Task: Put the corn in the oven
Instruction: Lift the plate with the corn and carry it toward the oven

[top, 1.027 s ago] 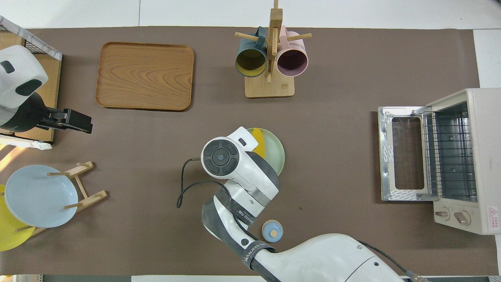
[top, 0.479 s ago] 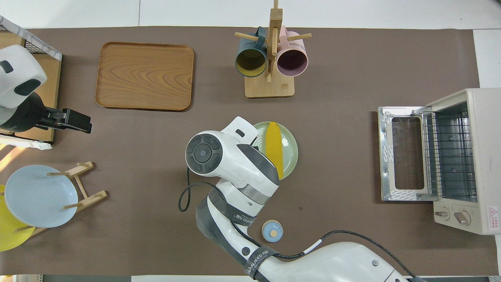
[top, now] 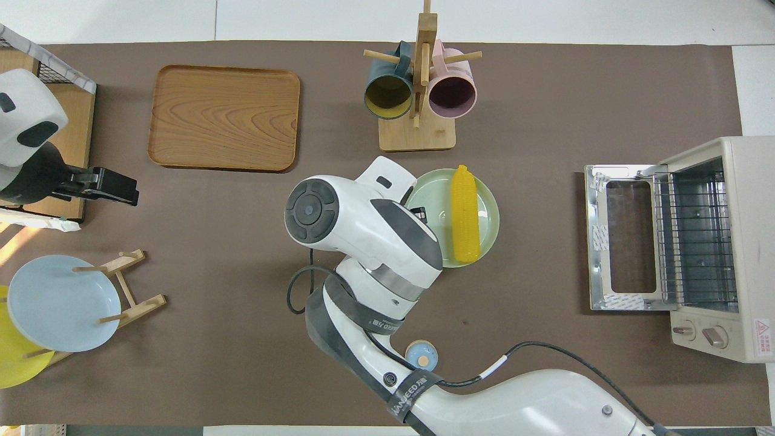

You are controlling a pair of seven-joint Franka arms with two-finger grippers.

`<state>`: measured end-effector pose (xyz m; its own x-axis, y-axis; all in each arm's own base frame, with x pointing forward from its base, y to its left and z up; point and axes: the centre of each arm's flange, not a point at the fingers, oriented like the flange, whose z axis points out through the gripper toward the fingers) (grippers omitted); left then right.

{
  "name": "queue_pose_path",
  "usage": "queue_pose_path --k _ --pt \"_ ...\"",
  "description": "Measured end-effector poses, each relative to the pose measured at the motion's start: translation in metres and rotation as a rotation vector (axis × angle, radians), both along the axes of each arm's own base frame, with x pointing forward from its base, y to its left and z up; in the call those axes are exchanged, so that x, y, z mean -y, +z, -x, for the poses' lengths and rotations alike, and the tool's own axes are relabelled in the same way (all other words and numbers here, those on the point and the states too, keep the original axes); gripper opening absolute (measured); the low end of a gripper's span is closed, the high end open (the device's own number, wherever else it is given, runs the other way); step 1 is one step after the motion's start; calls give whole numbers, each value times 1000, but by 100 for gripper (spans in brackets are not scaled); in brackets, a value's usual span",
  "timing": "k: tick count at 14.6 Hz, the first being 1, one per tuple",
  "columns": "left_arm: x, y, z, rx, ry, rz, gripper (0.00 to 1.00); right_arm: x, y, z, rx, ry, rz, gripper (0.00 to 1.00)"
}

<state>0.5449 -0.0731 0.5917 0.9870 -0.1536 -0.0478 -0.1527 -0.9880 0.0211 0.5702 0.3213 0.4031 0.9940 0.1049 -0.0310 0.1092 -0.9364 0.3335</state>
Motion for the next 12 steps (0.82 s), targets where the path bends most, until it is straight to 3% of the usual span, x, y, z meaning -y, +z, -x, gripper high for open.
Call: queue_pose_path --k 2,7,12 --pt "-1 0 0 0 2 0 100 71 12 -7 -35 -20 11 3" --pt "-1 0 0 0 2 0 100 207 18 9 -123 -72 23 3" --pt "-1 0 0 0 1 0 100 301 -4 17 -150 -83 -12 3"
